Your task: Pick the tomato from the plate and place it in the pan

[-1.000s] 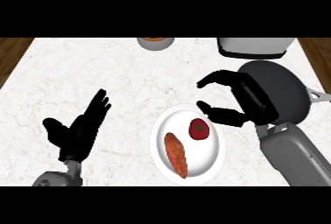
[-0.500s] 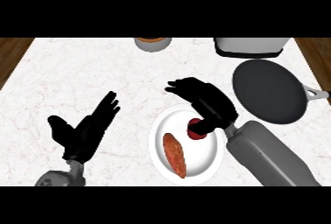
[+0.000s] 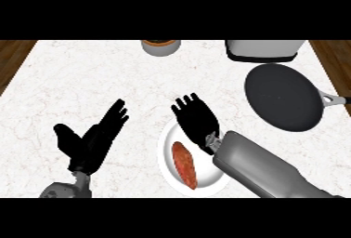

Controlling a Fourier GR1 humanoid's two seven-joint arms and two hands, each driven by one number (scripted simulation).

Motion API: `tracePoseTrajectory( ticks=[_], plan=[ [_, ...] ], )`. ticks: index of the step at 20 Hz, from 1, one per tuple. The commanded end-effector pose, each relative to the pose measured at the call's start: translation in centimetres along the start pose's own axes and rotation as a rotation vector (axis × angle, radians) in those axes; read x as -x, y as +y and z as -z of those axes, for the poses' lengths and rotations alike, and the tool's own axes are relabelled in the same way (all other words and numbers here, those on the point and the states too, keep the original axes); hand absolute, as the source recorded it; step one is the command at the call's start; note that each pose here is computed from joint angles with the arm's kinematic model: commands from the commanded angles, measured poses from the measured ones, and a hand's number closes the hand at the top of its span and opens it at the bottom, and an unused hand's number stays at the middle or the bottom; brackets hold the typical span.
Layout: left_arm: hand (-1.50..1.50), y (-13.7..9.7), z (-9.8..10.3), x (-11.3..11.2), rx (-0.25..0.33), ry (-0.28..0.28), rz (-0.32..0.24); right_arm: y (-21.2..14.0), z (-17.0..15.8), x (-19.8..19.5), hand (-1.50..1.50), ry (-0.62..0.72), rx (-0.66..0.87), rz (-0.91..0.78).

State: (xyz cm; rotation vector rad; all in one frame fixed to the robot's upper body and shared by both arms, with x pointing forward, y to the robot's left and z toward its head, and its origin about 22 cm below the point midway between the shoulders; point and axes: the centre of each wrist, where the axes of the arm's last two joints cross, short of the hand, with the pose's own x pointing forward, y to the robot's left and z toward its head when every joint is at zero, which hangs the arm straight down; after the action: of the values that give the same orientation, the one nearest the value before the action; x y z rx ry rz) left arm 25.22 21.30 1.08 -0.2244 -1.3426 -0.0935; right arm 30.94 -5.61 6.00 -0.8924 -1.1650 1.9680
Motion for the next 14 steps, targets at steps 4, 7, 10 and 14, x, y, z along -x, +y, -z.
tracePoseTrajectory(
  ticks=[4,7,10,14],
  plan=[
    [0.0,0.6,1.0,-1.6,-0.003,-0.001,-0.014,0.5,0.7,-8.7,-1.5,0.154,-0.319,-0.257],
    [0.0,0.6,0.4,-1.0,0.001,-0.004,-0.014,-0.9,-0.6,-9.4,-1.5,0.204,-0.373,-0.27],
    [0.0,-0.2,-0.7,0.0,0.017,-0.026,0.003,-0.1,-0.5,-9.5,-1.5,0.26,-0.397,-0.233],
    [0.0,0.7,0.9,-1.8,-0.012,-0.028,0.011,1.7,-2.0,-11.4,-1.5,0.261,-0.363,-0.235]
  ],
)
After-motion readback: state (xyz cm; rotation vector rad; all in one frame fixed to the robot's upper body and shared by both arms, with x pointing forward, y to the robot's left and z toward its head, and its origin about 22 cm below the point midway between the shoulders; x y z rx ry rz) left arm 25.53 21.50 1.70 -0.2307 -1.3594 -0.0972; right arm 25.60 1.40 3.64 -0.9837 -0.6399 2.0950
